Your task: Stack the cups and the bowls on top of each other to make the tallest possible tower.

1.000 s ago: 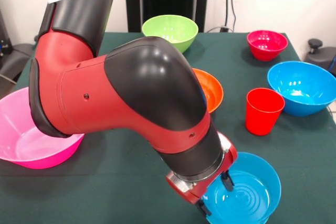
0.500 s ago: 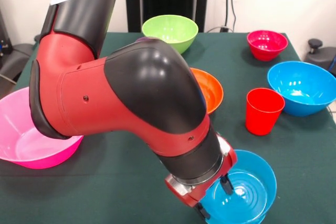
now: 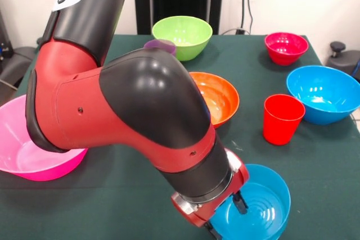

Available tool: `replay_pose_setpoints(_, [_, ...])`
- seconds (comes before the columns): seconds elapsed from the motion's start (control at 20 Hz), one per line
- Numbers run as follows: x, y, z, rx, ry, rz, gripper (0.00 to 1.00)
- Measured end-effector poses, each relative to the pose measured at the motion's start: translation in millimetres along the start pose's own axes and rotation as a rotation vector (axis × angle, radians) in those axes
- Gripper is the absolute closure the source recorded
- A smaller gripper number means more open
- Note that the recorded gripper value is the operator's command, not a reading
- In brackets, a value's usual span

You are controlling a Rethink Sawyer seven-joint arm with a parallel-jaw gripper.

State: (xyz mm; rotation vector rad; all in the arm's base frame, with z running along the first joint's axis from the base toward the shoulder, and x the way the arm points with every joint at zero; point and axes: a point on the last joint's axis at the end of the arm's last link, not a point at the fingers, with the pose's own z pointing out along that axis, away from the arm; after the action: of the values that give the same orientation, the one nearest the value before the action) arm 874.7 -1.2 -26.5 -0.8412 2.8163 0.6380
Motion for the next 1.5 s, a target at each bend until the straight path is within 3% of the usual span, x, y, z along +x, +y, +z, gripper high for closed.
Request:
replay_pose_setpoints(0.35, [1.3,-5,0,-0.012,-0.021,0.02,0.0])
replay_pose_setpoints(1.0, [1.4,-5,0,-0.013,-0.023,0.022,0.0])
replay_pose_setpoints(1.05, [1.7,-6,0,-0.01,-0.023,0.022,1.0])
replay_pose_setpoints(1.5, [4.2,-11,-3,-0.006,-0.029,0.032,1.0])
